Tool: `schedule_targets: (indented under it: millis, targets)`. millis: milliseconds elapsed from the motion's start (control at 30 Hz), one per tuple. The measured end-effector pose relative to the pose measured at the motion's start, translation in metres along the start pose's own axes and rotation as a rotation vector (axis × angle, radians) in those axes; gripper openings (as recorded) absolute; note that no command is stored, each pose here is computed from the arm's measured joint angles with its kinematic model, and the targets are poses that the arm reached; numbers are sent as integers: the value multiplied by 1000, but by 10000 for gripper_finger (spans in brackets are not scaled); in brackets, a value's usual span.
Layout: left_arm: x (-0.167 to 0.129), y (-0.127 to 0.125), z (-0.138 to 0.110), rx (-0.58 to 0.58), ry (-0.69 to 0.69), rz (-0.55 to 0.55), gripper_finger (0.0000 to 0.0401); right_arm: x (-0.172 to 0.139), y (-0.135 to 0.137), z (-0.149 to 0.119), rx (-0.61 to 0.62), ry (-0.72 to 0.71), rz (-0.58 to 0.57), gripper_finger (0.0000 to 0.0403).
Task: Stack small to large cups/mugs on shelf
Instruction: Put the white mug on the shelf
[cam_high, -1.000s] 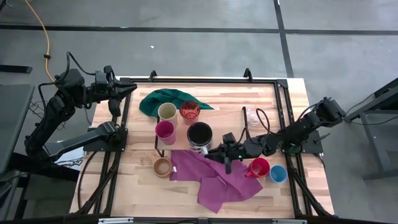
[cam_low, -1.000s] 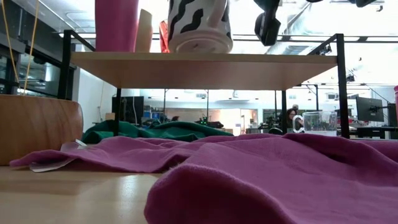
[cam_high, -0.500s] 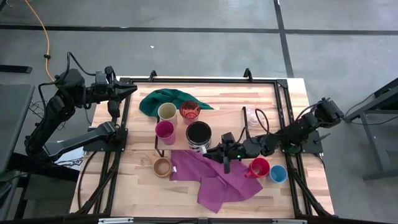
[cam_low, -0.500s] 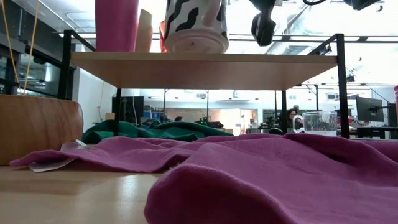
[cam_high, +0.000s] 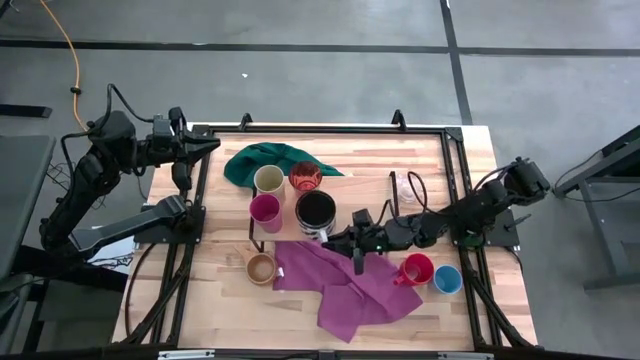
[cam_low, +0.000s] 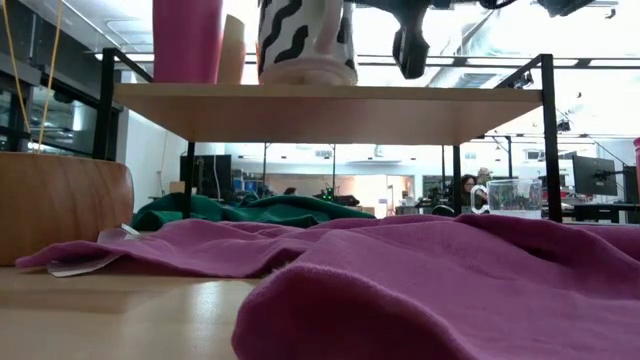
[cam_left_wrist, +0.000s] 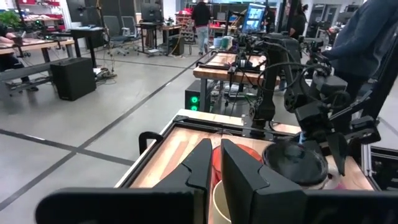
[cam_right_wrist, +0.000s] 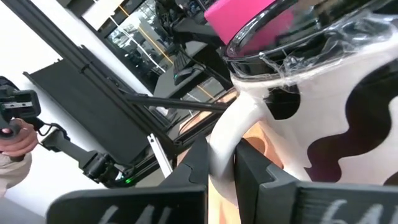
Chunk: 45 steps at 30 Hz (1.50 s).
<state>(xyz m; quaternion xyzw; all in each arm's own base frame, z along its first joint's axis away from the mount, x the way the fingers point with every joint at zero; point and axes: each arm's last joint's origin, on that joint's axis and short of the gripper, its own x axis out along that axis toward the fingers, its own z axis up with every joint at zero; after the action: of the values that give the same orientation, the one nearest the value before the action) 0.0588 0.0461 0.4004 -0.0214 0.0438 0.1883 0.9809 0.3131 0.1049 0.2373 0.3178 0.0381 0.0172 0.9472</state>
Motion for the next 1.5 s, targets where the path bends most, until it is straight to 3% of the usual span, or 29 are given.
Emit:
schedule_targets:
  millis: [400, 1500]
  targets:
    - [-2, -2, 0, 3, -2, -26, 24, 25, -3, -7, 24, 16, 39, 10]
    - [-2, -2, 0, 12, -3, -51, 24, 29, -15, 1, 18, 27, 32, 10]
